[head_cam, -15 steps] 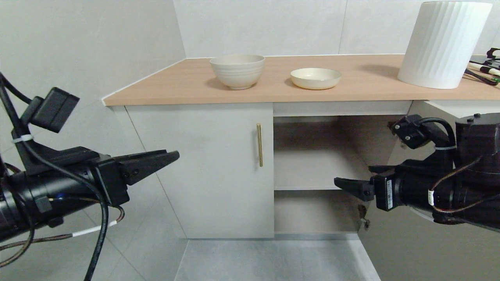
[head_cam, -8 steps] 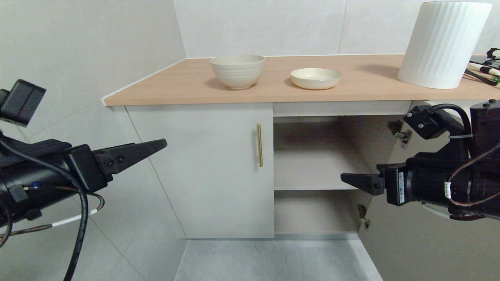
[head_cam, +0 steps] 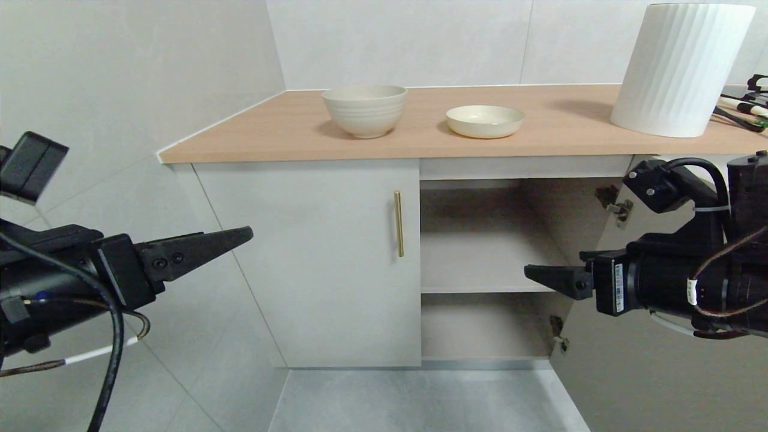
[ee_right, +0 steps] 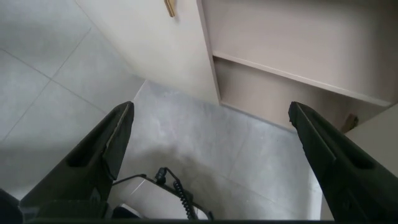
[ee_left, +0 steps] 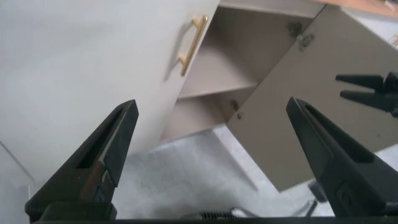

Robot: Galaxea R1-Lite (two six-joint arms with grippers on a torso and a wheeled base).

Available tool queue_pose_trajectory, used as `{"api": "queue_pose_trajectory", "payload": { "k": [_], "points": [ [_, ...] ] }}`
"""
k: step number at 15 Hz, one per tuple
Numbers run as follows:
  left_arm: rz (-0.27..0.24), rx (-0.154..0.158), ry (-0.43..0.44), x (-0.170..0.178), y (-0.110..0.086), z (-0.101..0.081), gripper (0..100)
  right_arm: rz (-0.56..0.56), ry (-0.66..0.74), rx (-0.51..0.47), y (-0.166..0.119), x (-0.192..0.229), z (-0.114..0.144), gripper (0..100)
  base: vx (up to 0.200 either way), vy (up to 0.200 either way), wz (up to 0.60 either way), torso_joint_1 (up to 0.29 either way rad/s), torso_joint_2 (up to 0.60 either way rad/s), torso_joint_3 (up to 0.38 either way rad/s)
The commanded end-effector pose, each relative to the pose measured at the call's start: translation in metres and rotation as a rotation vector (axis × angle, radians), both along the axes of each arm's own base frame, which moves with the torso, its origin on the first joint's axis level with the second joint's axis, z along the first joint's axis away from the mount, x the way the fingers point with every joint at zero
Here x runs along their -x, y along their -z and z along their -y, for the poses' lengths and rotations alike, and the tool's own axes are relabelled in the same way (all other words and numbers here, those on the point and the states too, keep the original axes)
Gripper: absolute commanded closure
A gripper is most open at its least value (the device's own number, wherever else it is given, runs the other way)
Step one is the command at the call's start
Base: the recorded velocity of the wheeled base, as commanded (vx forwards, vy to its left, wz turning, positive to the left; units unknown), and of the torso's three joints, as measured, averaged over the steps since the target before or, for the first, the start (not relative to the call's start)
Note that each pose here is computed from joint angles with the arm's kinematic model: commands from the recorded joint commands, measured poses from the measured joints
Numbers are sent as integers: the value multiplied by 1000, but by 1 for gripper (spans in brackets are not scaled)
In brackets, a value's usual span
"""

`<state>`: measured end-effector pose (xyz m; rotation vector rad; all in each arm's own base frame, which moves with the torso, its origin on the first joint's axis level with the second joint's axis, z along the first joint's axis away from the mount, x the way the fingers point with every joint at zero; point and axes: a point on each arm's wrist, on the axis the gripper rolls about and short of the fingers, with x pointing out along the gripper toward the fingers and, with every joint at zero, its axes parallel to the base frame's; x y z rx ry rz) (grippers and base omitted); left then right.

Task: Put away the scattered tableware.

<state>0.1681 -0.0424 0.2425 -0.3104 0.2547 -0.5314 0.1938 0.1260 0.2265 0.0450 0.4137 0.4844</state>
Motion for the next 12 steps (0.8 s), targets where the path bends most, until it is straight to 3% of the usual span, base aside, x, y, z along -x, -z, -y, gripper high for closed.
{"api": "queue_pose_trajectory", "payload": {
  "k": [1,8,12],
  "points": [
    [13,3,0,3,-4,-1,0,2,-2,-1,0,1,0,0,200,0,0,-7,2,7],
    [13,3,0,2,-4,-1,0,-7,-10,4,2,2,-1,0,200,0,0,5,4,1],
    [26,5,-1,6,-6,-1,0,-10,-37,-3,6,10,4,0,0,0,0,0,0,0]
  ]
}}
